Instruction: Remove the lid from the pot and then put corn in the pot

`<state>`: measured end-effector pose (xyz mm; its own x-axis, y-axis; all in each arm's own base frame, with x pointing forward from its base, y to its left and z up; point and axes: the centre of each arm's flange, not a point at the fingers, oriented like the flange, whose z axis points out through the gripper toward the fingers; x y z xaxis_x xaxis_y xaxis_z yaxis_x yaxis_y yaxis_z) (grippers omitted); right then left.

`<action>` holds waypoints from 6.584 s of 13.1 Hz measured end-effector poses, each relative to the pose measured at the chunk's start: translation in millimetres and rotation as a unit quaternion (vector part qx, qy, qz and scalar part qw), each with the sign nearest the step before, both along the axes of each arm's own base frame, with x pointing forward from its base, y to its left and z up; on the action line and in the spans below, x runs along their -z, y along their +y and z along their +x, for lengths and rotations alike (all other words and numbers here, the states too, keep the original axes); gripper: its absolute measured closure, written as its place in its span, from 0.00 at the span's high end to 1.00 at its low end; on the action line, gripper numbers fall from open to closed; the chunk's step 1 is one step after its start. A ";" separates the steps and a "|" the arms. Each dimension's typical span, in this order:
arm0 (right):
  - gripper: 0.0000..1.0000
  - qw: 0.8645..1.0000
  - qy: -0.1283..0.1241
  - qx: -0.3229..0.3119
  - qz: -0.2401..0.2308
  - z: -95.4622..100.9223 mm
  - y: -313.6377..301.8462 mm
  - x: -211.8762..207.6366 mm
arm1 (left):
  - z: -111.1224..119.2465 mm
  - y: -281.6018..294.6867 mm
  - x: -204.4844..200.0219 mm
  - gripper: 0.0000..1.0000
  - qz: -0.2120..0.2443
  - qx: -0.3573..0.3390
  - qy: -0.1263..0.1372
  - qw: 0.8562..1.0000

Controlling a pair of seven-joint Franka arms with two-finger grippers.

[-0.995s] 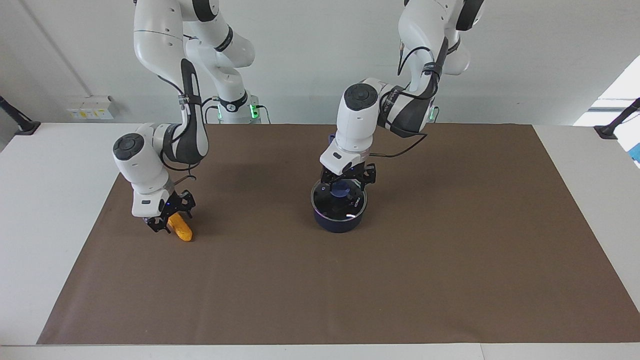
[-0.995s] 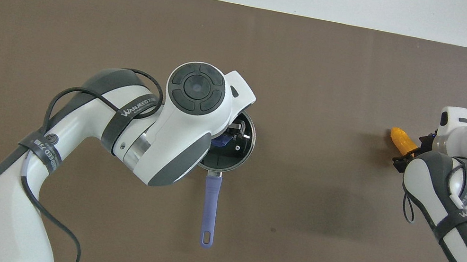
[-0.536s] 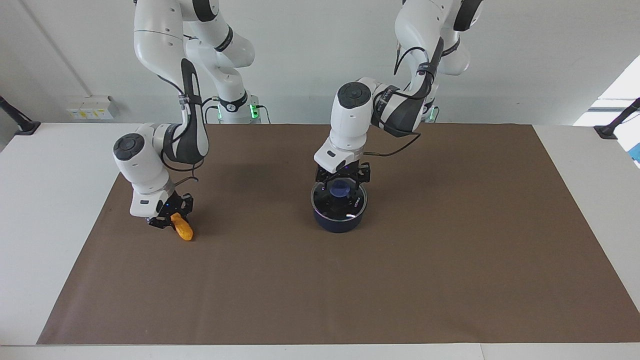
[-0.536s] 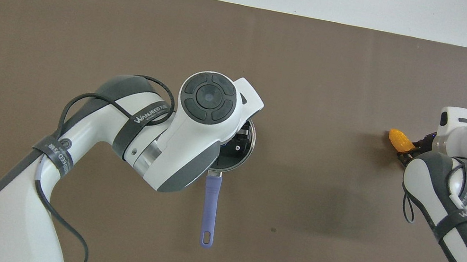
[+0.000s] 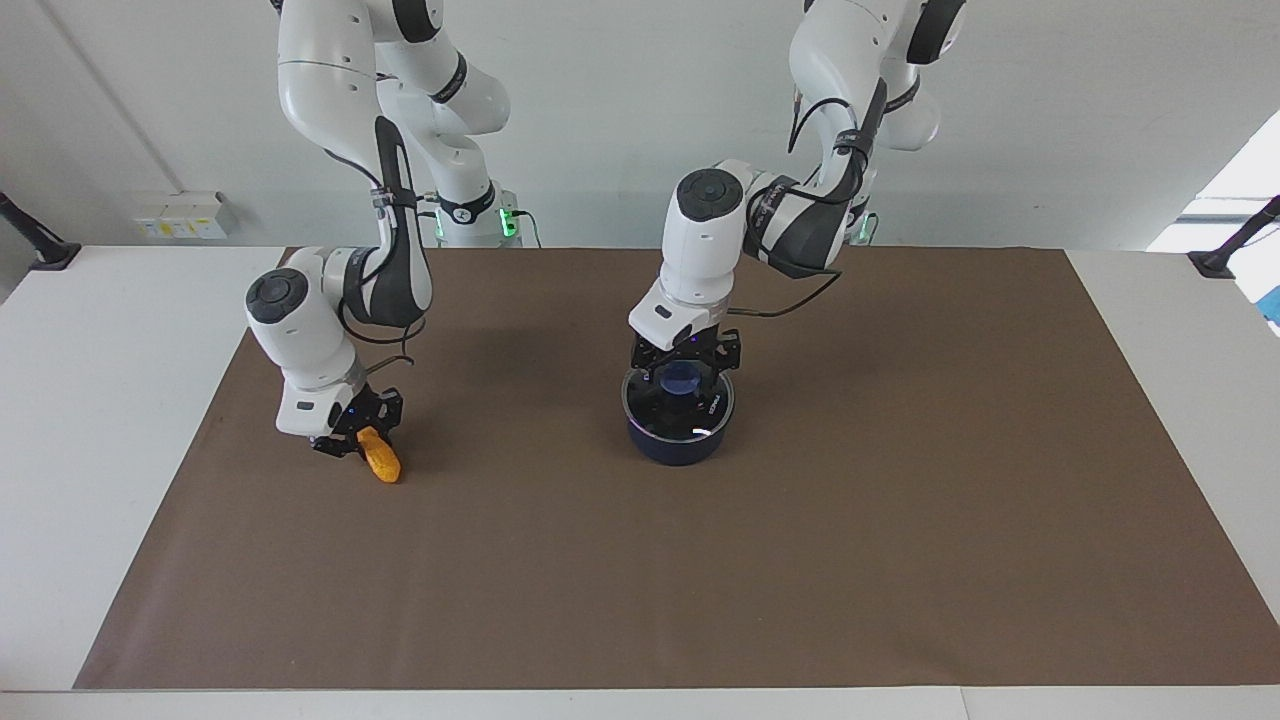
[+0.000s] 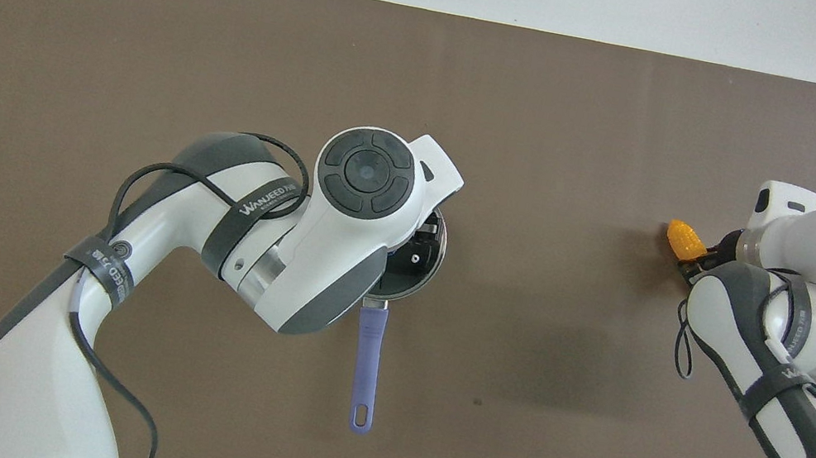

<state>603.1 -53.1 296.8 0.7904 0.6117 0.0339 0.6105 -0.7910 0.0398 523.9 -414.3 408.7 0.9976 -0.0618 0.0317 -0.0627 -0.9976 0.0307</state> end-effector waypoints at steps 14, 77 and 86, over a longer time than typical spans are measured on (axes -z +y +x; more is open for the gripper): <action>0.37 0.996 0.038 0.080 0.007 7.2 18.5 -86.5 | 0.7 -4.9 -14.5 0.66 -0.003 -0.028 0.000 1.000; 1.00 0.943 0.015 0.325 0.069 -25.2 456.4 -61.7 | 39.1 432.1 -113.9 1.00 -0.005 -0.028 0.019 0.999; 1.00 0.938 -0.013 0.340 0.059 -0.4 343.9 -183.3 | 1.0 396.6 -204.8 1.00 0.009 -0.028 -0.001 1.000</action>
<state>602.7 290.9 480.1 0.9945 -0.0432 0.0950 -0.0371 -0.9972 -0.0646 524.9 -17.8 613.5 0.9994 -0.0066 0.0339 -0.0071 -0.9999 0.0132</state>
